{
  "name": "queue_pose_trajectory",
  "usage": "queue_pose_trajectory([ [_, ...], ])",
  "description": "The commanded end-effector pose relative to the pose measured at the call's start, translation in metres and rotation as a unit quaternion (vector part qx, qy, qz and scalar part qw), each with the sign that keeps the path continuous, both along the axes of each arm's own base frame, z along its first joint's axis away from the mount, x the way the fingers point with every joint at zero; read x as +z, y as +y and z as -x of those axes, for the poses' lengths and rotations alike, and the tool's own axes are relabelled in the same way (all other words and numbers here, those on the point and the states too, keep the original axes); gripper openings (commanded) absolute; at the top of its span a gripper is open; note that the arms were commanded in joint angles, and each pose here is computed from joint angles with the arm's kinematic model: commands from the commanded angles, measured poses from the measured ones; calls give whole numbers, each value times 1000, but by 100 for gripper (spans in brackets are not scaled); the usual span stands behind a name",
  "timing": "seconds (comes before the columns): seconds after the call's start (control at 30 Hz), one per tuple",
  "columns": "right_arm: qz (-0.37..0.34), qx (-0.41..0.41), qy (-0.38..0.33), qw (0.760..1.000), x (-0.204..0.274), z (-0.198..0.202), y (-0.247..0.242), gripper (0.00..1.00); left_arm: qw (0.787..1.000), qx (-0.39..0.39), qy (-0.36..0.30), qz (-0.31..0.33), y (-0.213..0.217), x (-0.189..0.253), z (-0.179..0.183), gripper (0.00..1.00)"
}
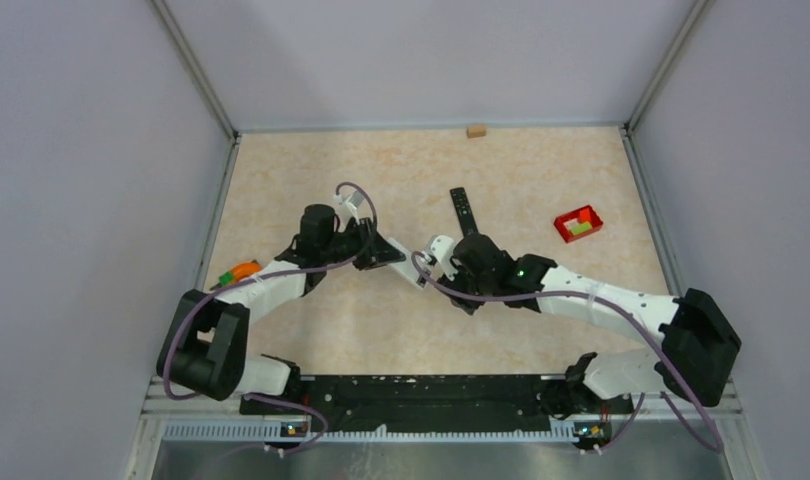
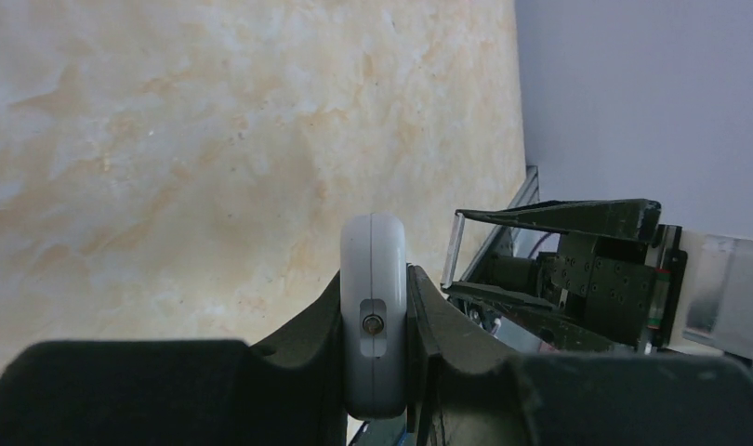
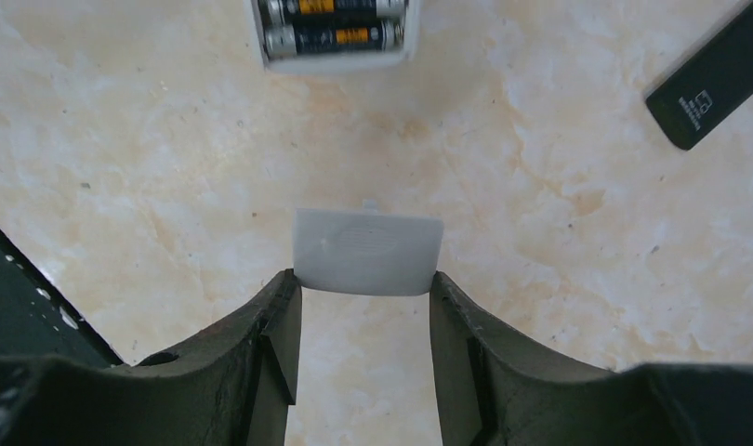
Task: Load the batteries into the remote control
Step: Pick up the battery cover at the center of the board, then load the battery cover into the remote control.
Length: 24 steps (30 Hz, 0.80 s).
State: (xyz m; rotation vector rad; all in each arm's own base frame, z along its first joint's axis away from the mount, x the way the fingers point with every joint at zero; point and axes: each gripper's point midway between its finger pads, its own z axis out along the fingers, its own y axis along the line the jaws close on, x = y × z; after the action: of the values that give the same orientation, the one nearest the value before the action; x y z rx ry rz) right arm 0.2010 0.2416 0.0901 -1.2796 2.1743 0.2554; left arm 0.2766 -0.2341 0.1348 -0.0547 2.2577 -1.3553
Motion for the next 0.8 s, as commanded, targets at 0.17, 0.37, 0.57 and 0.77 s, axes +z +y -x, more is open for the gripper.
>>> queue_pose_trajectory([
  [0.17, -107, 31, -61, 992, 49, -2, 29, 39, 993, -91, -58, 56, -38, 19, 17, 0],
  [0.37, -118, 44, -54, 991, 55, 1, 38, 39, 991, -95, -70, 70, -46, 22, 23, 0],
  [0.57, -89, 39, -44, 994, 47, -3, 38, 39, 991, -92, -74, 68, -46, 24, 25, 0],
  [0.77, -81, 42, -40, 995, 44, -3, 41, 39, 990, -92, -78, 69, -47, 27, 24, 0],
])
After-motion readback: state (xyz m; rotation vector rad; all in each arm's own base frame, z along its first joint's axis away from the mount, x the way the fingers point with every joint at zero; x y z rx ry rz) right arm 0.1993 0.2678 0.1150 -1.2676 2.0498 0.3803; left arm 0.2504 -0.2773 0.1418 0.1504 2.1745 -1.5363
